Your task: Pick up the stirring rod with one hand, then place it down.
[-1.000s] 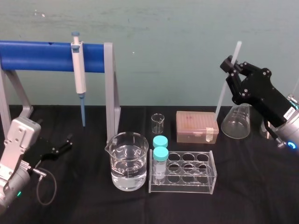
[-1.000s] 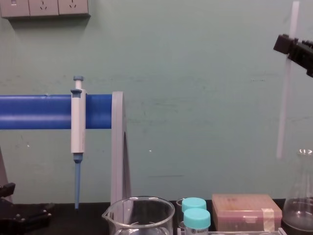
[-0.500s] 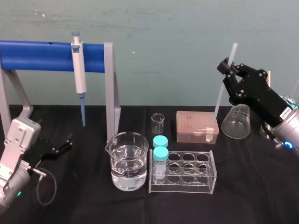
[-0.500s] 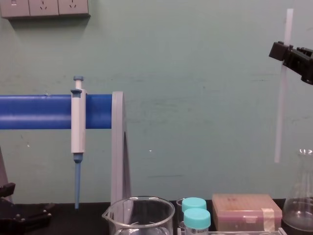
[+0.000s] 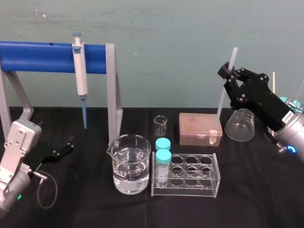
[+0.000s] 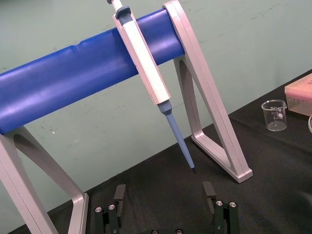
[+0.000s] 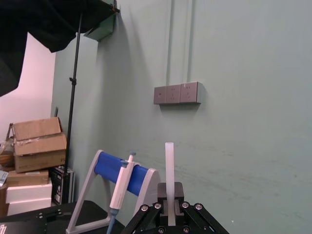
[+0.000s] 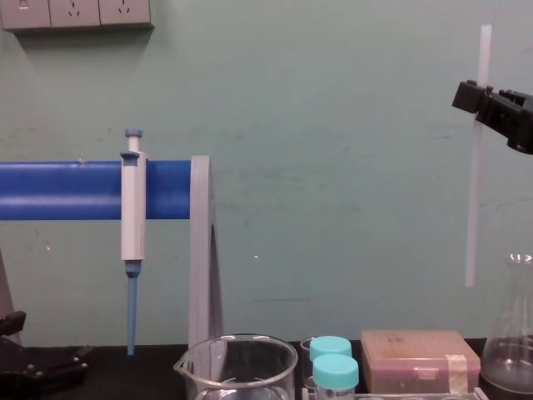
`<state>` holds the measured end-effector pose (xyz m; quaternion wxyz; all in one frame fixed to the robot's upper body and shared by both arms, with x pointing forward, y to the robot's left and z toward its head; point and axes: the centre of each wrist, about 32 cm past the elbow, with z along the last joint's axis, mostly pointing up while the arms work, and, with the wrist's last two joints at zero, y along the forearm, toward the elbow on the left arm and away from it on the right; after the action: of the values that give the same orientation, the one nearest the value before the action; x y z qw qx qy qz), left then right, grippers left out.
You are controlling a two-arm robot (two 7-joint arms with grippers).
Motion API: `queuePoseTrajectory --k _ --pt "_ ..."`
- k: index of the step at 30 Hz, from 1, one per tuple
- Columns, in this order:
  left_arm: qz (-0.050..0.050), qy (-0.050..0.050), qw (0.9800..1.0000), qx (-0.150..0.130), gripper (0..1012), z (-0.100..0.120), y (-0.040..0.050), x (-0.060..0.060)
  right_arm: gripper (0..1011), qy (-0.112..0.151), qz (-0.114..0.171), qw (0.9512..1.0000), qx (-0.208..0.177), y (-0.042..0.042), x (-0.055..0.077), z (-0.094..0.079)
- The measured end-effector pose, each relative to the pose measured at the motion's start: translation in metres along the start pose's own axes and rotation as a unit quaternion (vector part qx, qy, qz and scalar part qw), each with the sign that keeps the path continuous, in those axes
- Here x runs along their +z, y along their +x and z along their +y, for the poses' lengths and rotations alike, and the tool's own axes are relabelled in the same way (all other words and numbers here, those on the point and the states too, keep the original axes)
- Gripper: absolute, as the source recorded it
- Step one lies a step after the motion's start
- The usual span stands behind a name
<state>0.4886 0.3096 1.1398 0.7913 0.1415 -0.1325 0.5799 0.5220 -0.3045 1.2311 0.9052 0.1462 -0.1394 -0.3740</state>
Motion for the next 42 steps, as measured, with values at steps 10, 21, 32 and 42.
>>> queuePoseTrajectory --k 10,21,32,42 --pt "0.0 0.0 1.0 0.0 1000 0.0 0.0 0.0 68 -0.004 0.002 1.0 0.004 -0.0014 -0.0006 -0.0017" --pt "0.0 0.0 1.0 0.0 1000 0.0 0.0 0.0 68 -0.005 0.001 1.0 0.005 -0.0016 -0.0003 -0.0024" --pt "0.0 0.0 1.0 0.0 1000 0.0 0.0 0.0 68 -0.005 0.002 1.0 0.005 -0.0006 -0.001 -0.0009" --pt "0.0 0.0 1.0 0.0 1000 0.0 0.0 0.0 67 -0.007 0.006 0.9999 0.008 0.0009 -0.0039 0.0025"
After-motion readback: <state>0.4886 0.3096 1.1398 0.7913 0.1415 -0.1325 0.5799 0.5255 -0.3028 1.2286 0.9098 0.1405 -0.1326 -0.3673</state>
